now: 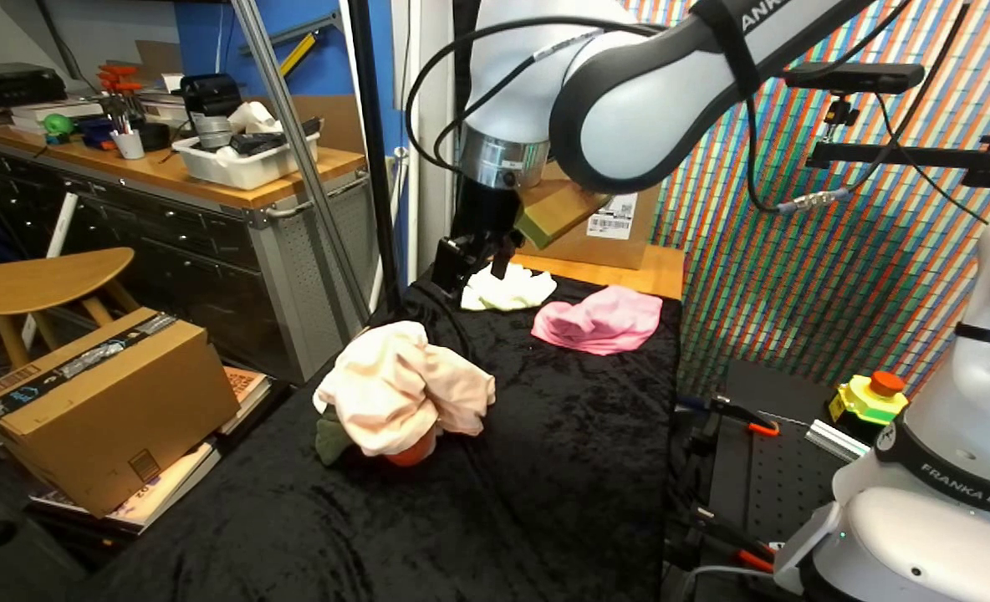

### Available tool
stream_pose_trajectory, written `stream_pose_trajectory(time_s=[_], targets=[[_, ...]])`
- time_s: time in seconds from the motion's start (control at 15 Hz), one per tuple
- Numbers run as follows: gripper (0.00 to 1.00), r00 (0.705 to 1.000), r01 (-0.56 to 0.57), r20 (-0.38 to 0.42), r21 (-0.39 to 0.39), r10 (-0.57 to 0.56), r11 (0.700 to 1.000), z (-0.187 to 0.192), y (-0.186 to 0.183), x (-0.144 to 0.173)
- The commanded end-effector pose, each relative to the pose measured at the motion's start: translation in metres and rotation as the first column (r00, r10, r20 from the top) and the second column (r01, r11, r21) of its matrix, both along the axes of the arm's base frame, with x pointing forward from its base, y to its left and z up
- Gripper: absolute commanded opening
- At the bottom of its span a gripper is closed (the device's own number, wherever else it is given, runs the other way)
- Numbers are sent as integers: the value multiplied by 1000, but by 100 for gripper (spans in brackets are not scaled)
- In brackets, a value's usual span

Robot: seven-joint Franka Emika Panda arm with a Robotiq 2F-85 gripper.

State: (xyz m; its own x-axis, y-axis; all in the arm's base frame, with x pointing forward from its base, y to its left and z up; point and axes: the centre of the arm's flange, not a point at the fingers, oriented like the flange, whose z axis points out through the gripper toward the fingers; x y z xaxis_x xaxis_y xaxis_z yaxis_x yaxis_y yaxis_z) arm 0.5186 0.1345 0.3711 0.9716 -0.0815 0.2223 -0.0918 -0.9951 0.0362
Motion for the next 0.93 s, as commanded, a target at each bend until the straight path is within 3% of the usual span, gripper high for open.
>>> stream_pose_trajectory(time_s=[0.0, 0.53, 0.87], targets=[[100, 998, -8, -57, 12, 8, 1000, 30, -39, 7], [100, 990, 99, -109, 77, -90, 992, 16, -155, 3], [100, 977, 168, -153, 114, -150, 979, -13, -205, -15]])
